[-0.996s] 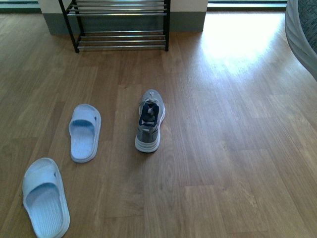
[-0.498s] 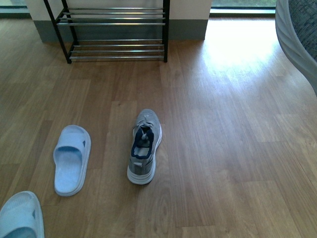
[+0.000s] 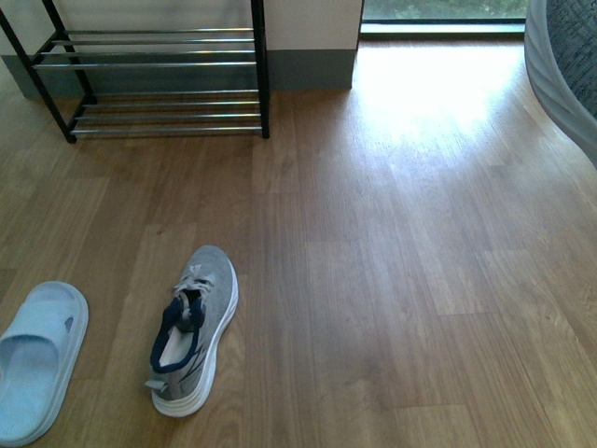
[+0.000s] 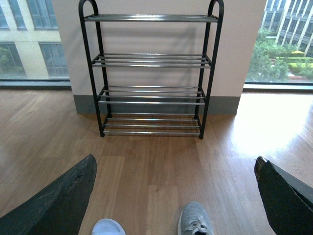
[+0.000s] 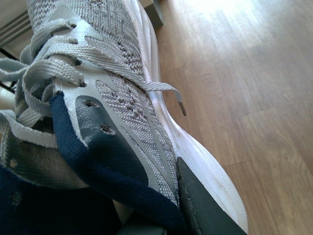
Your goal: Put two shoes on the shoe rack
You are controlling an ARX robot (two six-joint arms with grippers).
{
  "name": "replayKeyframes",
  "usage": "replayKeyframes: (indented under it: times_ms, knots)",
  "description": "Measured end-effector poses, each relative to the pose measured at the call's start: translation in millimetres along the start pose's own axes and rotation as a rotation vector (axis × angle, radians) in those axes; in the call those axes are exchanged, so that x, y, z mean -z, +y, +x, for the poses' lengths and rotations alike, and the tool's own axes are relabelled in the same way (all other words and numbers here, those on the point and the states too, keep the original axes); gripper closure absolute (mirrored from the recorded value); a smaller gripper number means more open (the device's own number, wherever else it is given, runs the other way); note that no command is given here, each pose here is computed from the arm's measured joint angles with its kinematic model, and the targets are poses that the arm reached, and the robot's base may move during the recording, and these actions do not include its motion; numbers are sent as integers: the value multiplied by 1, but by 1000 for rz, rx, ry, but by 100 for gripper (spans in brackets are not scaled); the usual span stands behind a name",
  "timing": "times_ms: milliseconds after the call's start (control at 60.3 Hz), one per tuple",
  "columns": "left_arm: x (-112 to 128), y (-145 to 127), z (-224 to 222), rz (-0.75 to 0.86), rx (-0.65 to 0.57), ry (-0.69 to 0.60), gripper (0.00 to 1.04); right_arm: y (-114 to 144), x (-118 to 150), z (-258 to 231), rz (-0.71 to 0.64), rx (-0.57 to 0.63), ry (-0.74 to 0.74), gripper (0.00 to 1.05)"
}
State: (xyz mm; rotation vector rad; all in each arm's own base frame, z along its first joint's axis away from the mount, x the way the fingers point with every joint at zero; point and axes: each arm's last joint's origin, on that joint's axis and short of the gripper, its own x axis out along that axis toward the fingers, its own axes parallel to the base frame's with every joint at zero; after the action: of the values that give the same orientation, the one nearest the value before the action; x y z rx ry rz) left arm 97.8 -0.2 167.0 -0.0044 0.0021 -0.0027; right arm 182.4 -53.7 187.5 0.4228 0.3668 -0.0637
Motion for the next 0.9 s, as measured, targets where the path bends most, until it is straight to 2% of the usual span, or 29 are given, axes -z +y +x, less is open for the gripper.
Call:
replayKeyframes:
  times_ms: [398,431,448,465,514,564,664,896]
  knots:
    - [0,0,0,0,-1,0,9,0,0,0,0,-5,2,103]
    - [1,0,0,-14,-61,53,9,0,0,0,0,-5,2,103]
    - [1,0,0,-20,-125,136,9,0,0,0,0,-5,2,103]
    - [1,0,0,-20,-139,157,9,0,0,0,0,-5,2,103]
    - [0,-2,3,29,-256,323,9,0,0,0,0,-4,1,103]
    - [4,-1,10,78,-321,414,9,0,0,0,0,-4,1,103]
    - [14,-1,32,122,-289,509,9,0,0,0,0,-4,1,103]
    - [71,-5,103,246,-196,713,9,0,0,0,0,-4,1,103]
